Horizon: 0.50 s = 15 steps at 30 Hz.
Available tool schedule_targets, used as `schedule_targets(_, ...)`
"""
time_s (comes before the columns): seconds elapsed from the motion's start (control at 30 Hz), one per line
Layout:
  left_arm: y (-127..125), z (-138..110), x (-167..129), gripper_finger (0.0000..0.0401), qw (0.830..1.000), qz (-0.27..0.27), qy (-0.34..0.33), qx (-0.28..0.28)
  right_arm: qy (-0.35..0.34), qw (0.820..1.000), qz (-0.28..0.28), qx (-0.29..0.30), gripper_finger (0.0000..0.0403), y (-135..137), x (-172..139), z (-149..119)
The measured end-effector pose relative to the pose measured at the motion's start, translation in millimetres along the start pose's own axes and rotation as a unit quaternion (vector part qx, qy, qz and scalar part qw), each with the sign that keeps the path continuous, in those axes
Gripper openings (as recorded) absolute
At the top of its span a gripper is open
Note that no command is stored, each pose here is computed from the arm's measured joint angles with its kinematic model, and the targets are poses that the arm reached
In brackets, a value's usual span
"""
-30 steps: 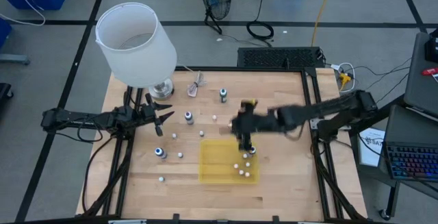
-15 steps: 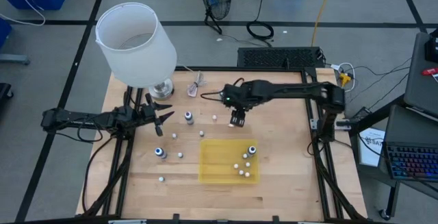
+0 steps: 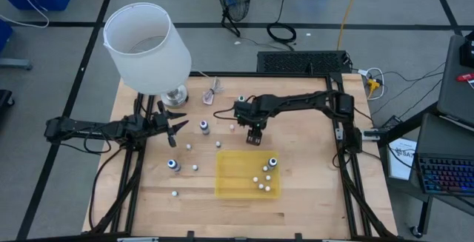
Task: Pick & Place food coloring
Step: Put the small orange food coloring bottle into the yellow container
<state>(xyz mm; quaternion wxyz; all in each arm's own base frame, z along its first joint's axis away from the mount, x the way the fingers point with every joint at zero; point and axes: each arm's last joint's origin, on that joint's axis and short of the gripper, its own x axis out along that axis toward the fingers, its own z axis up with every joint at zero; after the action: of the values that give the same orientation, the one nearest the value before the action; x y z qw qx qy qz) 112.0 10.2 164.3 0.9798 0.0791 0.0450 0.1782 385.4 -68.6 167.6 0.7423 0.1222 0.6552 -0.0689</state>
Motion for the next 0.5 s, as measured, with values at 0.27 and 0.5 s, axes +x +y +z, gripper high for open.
schedule_targets(0.27, 0.0, 0.0, 0.0, 0.0132, 1.0, 0.0, 0.0, 0.0, 0.018, 1.0, 0.012, 0.016, 0.0196, 6.4, 15.4, -9.5)
schedule_targets(0.5, 0.0, 0.0, 0.0, 0.0131, 1.0, 0.0, 0.0, 0.0, 0.016, 1.0, 0.012, 0.01, 0.0196, 9.6, 25.9, -17.1)
